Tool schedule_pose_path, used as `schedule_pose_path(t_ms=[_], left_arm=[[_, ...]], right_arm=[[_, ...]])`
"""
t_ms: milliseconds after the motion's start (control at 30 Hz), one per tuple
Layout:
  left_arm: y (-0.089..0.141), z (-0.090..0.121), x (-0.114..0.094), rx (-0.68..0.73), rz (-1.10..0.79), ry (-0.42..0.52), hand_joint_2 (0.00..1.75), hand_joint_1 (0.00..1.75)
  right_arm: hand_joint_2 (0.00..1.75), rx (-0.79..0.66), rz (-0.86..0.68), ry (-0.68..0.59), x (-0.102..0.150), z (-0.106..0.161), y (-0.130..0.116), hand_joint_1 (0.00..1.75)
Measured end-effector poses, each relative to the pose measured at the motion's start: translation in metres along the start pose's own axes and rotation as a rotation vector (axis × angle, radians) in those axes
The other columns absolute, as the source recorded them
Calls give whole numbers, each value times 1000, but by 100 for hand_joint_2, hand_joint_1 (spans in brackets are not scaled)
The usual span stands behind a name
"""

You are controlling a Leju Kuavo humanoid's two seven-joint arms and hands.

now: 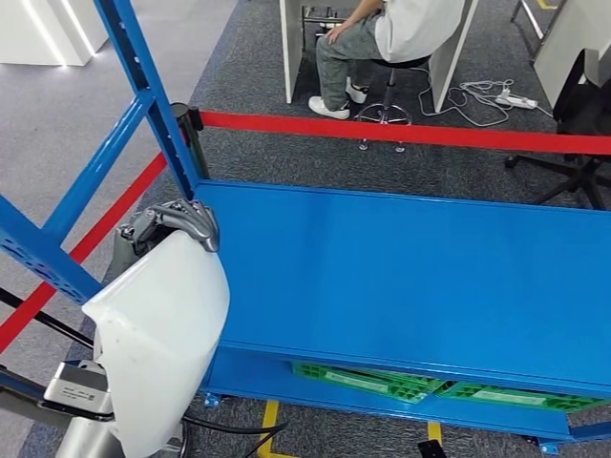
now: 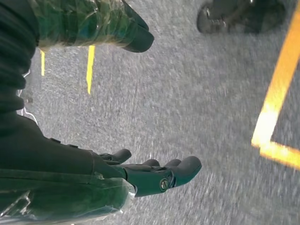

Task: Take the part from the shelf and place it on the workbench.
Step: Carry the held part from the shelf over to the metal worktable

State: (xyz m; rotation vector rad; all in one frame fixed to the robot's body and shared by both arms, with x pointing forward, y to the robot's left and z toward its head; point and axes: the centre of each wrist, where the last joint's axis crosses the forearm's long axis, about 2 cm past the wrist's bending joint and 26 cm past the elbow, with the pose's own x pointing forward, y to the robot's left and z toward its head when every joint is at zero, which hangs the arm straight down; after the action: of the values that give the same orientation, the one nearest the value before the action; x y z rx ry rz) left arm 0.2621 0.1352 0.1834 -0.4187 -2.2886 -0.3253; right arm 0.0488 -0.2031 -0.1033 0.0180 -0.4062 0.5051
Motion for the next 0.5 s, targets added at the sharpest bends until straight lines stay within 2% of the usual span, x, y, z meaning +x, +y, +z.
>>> schedule_pose_path(t_ms=[500], left_arm=[[-4,2,1,-25,15,0,175,175]], right_arm=[[175,1,1,-1,1,0,0,0]])
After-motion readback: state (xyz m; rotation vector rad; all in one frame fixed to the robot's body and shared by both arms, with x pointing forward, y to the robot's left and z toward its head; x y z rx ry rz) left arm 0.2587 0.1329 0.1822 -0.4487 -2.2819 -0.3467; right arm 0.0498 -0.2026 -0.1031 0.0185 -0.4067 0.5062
